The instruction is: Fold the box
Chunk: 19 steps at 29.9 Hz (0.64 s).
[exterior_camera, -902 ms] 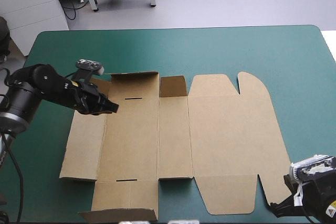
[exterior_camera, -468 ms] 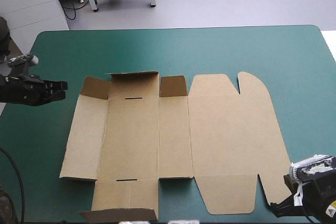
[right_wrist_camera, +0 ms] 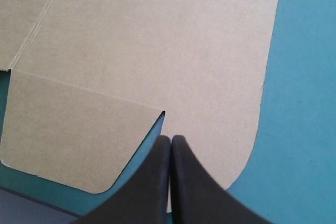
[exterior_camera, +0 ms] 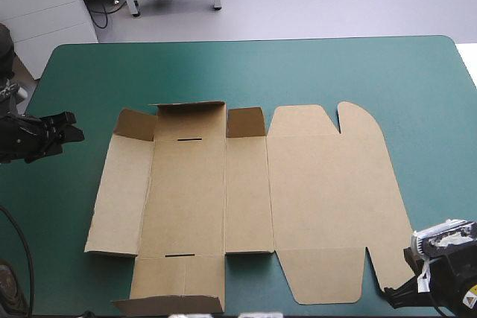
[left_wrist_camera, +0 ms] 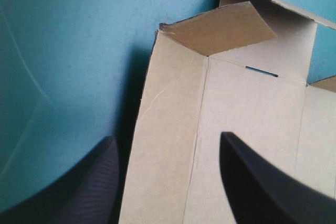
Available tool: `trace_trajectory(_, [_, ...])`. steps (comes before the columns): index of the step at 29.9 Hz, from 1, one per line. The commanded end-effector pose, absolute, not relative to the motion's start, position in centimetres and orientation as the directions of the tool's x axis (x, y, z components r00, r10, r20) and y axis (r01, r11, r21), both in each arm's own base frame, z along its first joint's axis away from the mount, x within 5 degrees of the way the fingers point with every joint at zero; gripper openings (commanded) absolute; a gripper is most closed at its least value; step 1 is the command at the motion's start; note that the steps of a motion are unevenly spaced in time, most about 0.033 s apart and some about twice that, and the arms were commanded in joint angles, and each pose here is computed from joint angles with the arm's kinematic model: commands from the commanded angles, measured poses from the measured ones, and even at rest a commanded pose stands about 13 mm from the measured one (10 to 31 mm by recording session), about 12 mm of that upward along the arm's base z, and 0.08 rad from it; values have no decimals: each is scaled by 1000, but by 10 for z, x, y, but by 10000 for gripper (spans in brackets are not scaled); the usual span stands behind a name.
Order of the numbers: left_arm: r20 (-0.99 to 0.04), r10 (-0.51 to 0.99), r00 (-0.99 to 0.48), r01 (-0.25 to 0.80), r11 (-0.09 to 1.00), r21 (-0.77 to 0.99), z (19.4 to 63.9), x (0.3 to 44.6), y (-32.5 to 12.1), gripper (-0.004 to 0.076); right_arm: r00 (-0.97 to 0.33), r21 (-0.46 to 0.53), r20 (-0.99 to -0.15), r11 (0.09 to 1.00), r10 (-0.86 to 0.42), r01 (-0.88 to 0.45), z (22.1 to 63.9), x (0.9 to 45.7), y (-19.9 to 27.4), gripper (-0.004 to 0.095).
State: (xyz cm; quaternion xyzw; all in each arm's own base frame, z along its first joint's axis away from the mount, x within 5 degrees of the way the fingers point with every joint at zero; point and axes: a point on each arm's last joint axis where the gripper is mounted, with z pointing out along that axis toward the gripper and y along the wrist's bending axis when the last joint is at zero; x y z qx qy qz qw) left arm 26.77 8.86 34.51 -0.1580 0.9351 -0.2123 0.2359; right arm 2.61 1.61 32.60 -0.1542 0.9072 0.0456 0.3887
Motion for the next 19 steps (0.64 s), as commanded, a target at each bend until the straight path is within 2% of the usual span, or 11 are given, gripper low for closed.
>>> trace_trajectory(1, [-335, -404, -851, -189, 831, -524, 353, 258, 80, 515, -620, -48, -748, 951, -238, -307, 334, 29, 16, -23])
trace_trajectory(11, [-170, -362, -917, -241, 839, -488, 298, 241, 77, 515, -619, -53, -747, 950, -241, -306, 334, 29, 16, -23])
trace_trajectory(19, [-91, -287, -954, -194, 816, -545, 264, 226, 65, 515, -619, -53, -747, 950, -241, -306, 334, 29, 16, -23])
